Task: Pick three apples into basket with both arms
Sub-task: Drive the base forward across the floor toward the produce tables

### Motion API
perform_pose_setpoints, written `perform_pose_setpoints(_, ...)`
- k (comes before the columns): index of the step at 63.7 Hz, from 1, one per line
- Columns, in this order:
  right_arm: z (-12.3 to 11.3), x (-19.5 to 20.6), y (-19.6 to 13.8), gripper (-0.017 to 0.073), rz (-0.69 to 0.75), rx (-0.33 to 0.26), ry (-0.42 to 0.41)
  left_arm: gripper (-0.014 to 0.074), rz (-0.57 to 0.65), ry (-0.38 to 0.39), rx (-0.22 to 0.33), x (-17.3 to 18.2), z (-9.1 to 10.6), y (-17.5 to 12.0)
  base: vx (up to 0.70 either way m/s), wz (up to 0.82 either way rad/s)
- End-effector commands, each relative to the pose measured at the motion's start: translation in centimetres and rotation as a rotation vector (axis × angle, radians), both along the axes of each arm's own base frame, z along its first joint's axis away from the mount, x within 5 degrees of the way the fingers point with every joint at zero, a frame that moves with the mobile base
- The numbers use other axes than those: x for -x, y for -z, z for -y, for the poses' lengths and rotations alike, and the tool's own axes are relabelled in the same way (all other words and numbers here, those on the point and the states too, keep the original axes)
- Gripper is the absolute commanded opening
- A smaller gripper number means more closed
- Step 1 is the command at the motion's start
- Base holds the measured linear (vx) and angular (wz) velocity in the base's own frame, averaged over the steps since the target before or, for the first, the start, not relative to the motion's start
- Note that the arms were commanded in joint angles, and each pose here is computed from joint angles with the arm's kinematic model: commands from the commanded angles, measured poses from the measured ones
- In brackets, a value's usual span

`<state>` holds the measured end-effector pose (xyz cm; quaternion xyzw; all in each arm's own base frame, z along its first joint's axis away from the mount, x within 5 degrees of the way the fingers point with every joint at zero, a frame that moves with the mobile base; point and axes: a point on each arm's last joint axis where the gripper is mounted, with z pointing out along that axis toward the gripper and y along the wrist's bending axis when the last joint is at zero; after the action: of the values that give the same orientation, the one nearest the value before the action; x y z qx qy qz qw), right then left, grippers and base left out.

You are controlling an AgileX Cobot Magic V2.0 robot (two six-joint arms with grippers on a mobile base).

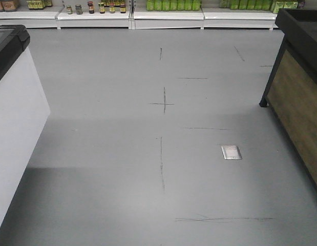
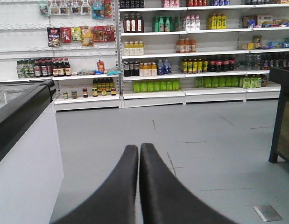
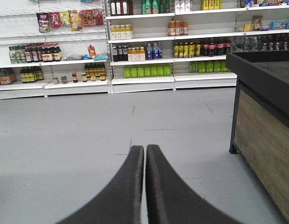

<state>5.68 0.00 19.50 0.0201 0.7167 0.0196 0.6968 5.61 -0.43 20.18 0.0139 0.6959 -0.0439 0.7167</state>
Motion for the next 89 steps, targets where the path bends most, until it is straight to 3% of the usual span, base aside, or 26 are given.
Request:
perform_pose_setpoints(1,0.03,0.03,-0.33,-0.0004,0.078,0.01,0.006,-0.0007,0.072,0.012,0.014,0.13,0.09,-0.12,0.0,0.0)
perform_pose_setpoints(89,0.03,0.03,-0.33,-0.0004,0.078,0.01,0.006,-0.0007,0.072,0.012,0.014,0.13,0.09,-0.12,0.01,0.0)
